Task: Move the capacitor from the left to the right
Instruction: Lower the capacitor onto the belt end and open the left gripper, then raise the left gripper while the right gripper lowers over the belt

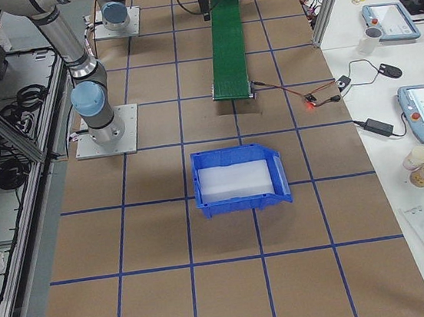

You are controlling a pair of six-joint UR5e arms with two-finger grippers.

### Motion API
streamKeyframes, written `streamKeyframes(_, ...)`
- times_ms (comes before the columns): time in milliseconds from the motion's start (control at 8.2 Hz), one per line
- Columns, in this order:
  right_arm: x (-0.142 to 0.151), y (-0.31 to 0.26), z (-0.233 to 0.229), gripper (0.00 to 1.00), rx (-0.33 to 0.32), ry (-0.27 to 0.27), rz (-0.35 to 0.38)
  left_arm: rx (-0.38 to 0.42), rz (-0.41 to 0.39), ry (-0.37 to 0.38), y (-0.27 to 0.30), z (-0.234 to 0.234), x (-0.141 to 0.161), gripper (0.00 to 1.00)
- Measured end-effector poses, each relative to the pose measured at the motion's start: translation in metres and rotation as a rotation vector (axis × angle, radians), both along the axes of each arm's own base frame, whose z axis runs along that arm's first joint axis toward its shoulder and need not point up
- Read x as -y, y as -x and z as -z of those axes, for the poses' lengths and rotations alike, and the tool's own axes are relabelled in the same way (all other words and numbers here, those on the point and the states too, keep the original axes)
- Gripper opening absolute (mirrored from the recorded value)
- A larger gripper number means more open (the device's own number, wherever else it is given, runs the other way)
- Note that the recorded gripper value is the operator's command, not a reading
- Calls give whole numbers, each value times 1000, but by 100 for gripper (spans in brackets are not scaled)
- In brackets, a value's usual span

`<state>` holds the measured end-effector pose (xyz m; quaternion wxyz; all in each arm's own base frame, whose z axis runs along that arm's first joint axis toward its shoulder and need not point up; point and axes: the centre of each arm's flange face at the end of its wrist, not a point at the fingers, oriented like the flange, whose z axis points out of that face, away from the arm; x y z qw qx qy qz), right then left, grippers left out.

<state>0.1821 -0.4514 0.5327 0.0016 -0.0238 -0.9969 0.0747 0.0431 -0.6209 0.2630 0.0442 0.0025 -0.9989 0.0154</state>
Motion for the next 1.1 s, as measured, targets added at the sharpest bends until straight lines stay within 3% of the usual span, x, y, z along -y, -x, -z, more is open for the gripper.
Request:
streamKeyframes(122, 0, 0, 0, 100, 0, 0, 0, -3, 5, -13, 2, 6, 0, 33)
streamKeyframes(244, 0, 0, 0, 100, 0, 0, 0, -4, 8, -22, 5, 6, -1, 93)
streamKeyframes(366, 0, 0, 0, 100, -1, 0, 0, -4, 15, -32, 11, 3, -3, 100)
streamKeyframes(732, 1, 0, 0, 100, -1, 1, 0, 1, 28, -47, 38, -35, -19, 100)
streamKeyframes(976, 4, 0, 3, 100, -4, 0, -13, 15, 29, 6, 50, -80, -34, 100)
streamKeyframes(1098, 14, -1, 16, 100, -6, -28, -23, 25, 32, 45, 55, -105, -43, 100)
